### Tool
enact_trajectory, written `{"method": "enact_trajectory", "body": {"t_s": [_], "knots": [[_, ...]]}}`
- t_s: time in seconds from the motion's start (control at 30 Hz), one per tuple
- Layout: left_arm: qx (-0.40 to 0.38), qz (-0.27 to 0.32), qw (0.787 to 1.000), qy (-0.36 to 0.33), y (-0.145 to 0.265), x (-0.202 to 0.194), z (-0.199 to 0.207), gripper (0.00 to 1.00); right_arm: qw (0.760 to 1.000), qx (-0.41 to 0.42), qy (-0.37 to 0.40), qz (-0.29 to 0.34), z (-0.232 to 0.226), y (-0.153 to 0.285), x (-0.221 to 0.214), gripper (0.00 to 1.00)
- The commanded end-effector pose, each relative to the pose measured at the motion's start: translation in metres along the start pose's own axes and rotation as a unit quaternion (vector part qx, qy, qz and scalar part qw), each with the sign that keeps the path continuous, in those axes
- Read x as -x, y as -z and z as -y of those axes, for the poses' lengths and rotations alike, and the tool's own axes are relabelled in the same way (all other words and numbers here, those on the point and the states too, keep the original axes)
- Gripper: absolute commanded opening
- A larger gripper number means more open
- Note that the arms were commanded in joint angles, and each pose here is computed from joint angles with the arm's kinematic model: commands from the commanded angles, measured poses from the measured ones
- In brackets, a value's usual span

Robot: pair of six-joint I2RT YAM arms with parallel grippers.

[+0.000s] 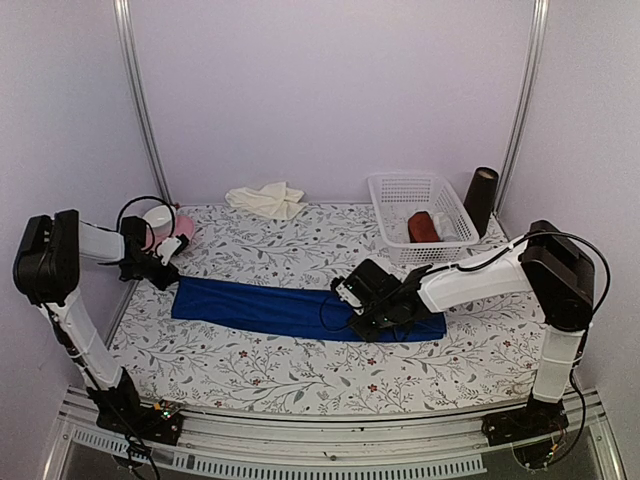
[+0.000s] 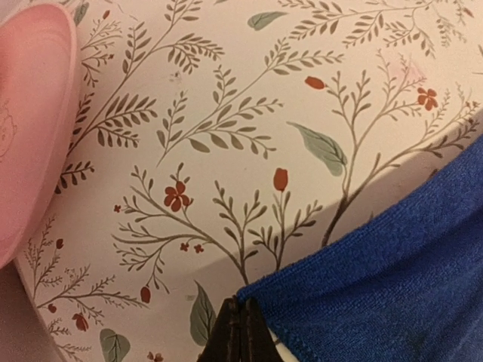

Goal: Roll the towels
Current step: Smooth out the towel at the center of the board.

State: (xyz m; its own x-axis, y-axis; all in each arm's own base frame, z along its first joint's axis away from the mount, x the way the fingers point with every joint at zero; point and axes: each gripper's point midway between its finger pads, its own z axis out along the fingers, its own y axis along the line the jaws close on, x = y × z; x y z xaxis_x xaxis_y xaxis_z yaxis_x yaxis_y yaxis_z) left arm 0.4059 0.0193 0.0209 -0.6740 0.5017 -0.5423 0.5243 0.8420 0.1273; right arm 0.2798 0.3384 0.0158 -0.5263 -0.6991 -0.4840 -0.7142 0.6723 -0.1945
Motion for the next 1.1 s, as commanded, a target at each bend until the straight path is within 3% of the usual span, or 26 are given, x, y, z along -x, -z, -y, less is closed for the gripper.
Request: {"method": "enact_trajectory", "body": {"t_s": [0.0,0.07,0.17,0.33,0.4,0.6,0.73,1.07], "knots": [[0.056,-0.014,0.998,0.008,-0.007,0.006,-0.025,0.0,0.991,0.009,0.069,-0.117,-0.015,-0.011,-0.066,0.47],[0.069,-0.02,0.997,0.007,-0.005,0.004,-0.029,0.02,0.992,0.011,0.066,-0.108,-0.016,-0.007,-0.059,0.48],[0.089,-0.01,0.996,0.005,0.007,0.01,-0.034,0.16,0.995,0.015,0.061,-0.08,-0.016,0.006,-0.04,0.5],[0.12,0.019,0.993,0.006,0.035,0.029,-0.042,0.63,0.997,0.045,0.053,-0.02,-0.022,0.032,-0.005,0.51],[0.133,0.029,0.991,0.01,0.046,0.033,-0.044,0.73,0.997,0.057,0.055,0.001,-0.026,0.038,0.008,0.51],[0.062,0.037,0.997,-0.003,0.057,0.023,0.0,0.73,0.995,0.073,0.059,0.037,-0.033,0.043,0.036,0.49],[0.008,0.029,0.999,-0.023,0.05,0.008,0.032,0.71,0.99,0.093,0.074,0.073,-0.046,0.043,0.065,0.42],[0.025,-0.007,0.999,-0.044,0.016,-0.005,0.047,0.66,0.976,0.152,0.115,0.105,-0.092,0.02,0.105,0.37]]}}
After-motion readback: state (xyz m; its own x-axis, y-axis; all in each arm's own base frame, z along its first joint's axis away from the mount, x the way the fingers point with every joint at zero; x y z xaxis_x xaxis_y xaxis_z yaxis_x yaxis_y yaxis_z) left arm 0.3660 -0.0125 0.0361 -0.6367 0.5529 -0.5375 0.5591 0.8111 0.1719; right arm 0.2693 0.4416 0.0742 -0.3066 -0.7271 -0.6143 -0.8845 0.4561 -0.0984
